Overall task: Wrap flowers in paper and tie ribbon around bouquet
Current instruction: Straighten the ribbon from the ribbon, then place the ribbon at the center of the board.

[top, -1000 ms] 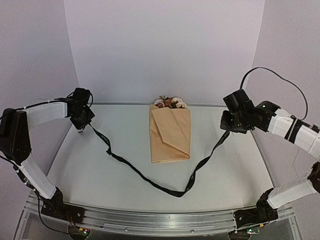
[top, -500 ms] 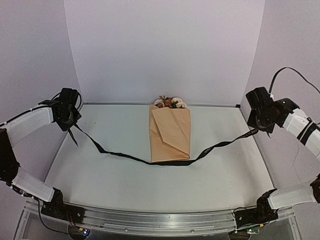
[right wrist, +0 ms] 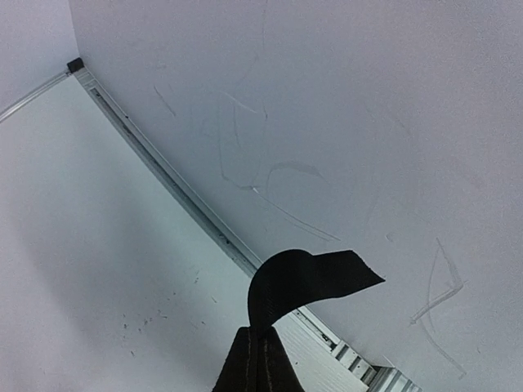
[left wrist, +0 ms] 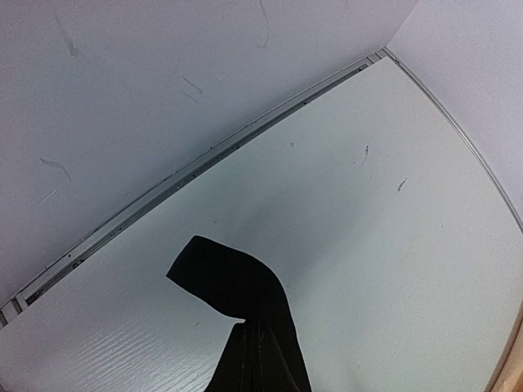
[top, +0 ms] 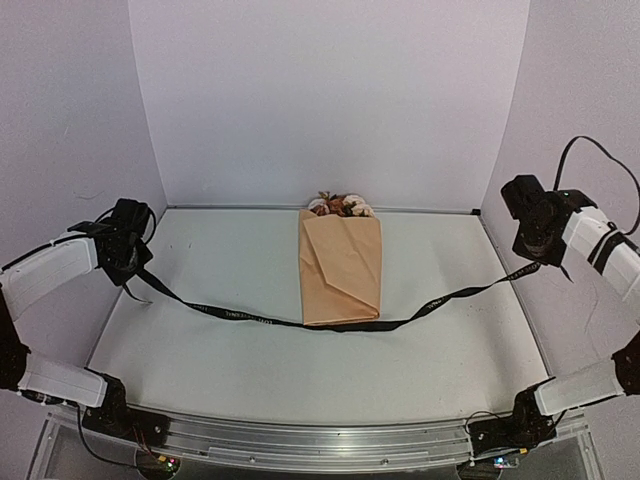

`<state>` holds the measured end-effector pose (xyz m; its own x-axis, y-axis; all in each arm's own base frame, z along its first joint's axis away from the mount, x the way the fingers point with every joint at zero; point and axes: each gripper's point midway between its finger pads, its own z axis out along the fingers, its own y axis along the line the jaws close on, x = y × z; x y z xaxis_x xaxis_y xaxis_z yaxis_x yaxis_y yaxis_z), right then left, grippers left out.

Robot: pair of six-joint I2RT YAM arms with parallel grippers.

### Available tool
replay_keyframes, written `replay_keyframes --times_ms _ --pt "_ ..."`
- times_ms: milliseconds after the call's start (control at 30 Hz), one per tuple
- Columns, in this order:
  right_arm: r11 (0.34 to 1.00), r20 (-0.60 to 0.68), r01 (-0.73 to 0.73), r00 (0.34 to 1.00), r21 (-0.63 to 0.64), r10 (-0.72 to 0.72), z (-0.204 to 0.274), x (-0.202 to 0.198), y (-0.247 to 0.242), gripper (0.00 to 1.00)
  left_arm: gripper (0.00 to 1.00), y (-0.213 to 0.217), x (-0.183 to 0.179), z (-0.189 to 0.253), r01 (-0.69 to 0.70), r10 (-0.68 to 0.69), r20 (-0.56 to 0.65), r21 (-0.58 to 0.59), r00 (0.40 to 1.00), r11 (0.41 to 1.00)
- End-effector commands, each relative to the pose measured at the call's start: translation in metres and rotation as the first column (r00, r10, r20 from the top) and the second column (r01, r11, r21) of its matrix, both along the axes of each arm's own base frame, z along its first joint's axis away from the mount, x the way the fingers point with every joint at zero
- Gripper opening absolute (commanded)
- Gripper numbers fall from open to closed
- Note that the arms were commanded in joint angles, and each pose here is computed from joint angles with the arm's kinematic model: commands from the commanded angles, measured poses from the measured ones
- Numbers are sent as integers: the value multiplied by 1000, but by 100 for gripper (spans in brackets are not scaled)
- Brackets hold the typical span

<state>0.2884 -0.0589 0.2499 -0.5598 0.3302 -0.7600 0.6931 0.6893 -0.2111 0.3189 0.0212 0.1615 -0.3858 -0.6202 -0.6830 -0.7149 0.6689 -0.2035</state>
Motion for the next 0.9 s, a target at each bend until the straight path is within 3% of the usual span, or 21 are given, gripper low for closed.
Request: replay_keyframes --times_ms 0,233,333,400,500,567,700,867 --pt "997 -56 63 996 -41 -65 -11 12 -10 0 0 17 -10 -9 -84 86 -26 67 996 994" --pt "994 -174 106 979 -34 -110 -50 32 -16 1 0 16 -6 -40 -91 96 -83 58 992 994" --pt "994 -197 106 975 -9 -106 -59 40 -14 13 0 17 -5 -45 -92 98 -98 62 990 994" --pt "994 -209 105 973 14 -100 -65 43 -11 19 13 16 -4 -46 -87 93 -103 56 990 995" --pt "994 -209 82 976 77 -65 -72 47 -2 46 53 11 1 -41 -61 64 -83 32 995 998" --pt "991 -203 63 978 119 -37 -73 49 4 61 70 6 7 -34 -33 33 -53 9 998 999" --pt "963 -169 -2 984 268 49 -81 50 27 75 84 -12 26 -15 63 -63 6 -47 998 997" --pt "885 -68 -112 985 452 160 -96 41 74 77 92 -67 56 7 325 -310 105 -184 945 928"
